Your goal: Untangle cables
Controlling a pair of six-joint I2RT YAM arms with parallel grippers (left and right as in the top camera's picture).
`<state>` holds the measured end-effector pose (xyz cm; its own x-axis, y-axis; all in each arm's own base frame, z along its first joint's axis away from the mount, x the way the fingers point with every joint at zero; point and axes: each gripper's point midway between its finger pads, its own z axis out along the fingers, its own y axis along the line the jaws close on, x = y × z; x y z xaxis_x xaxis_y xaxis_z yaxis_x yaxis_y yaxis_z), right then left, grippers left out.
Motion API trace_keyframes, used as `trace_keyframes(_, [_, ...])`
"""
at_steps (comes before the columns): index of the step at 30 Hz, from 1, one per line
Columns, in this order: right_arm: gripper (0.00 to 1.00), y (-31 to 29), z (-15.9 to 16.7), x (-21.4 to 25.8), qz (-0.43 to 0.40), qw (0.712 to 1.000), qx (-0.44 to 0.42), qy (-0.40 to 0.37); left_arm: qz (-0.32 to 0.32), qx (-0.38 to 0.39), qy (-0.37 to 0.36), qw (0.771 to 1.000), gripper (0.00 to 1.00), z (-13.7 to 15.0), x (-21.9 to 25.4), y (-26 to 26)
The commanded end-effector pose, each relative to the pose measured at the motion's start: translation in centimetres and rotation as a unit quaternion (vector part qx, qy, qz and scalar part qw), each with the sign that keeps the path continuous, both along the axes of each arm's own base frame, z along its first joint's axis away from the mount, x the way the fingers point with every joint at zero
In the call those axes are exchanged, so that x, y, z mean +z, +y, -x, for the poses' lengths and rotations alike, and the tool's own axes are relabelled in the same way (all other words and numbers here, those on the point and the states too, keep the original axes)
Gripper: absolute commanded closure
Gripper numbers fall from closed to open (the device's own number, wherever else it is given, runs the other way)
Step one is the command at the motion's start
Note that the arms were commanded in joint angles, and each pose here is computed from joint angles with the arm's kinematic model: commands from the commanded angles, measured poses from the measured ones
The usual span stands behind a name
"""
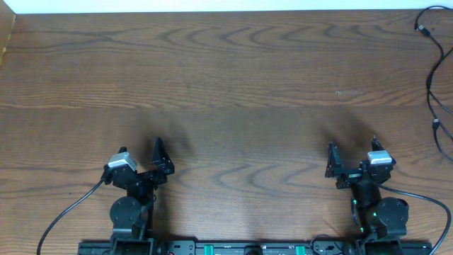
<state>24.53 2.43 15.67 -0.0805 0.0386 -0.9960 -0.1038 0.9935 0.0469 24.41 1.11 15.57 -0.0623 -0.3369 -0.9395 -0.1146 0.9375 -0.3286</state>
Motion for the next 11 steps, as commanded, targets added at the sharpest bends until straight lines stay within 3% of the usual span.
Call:
trace_keyframes(1, [0.01,0.18,0.05,0.01,-0.001,1.0,0.004,-0.001,-0.011,0.014,0.027,0.999,0.03,0.12,-1.77,0.54])
trace_keyframes(11, [0.01,0.18,0.05,0.01,-0.001,1.0,0.004,-0.001,-0.011,0.014,0.027,0.999,0.03,0.12,-1.77,0.54])
